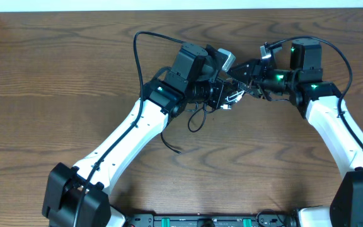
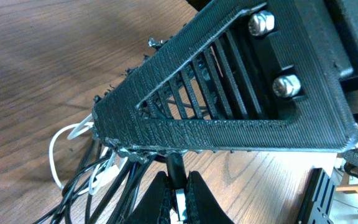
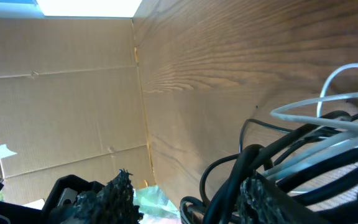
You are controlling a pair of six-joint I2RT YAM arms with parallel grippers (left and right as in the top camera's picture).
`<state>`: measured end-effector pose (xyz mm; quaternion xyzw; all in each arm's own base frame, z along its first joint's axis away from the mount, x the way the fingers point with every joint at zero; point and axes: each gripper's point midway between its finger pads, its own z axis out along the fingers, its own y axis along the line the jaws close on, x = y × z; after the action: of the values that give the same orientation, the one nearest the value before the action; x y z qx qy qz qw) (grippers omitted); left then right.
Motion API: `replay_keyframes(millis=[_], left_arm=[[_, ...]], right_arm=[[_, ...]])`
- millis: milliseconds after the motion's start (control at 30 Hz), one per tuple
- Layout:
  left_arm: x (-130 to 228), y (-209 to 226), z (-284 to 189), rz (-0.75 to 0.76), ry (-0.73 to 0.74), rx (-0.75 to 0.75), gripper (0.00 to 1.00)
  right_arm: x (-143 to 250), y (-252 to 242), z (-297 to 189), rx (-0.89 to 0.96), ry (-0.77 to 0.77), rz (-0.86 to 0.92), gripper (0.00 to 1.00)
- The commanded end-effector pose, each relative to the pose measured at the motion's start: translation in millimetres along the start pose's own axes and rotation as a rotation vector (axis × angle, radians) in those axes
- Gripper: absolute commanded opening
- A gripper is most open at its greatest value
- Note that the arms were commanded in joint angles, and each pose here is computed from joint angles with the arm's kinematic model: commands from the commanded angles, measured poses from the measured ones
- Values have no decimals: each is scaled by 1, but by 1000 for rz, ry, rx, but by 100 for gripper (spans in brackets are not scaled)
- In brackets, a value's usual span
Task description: Untangle cables
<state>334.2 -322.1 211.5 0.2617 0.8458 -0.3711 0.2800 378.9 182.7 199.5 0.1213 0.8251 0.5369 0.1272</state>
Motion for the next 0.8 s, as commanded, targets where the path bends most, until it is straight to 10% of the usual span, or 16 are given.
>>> replay_keyframes(millis=[0, 767], left_arm=[[-5, -4, 0, 18, -10, 13, 8], [-5, -4, 0, 16, -7, 12, 8]], right_arm=[[-2, 2, -2, 17, -24, -57, 54], [-14, -21, -18, 83, -80, 69, 27]])
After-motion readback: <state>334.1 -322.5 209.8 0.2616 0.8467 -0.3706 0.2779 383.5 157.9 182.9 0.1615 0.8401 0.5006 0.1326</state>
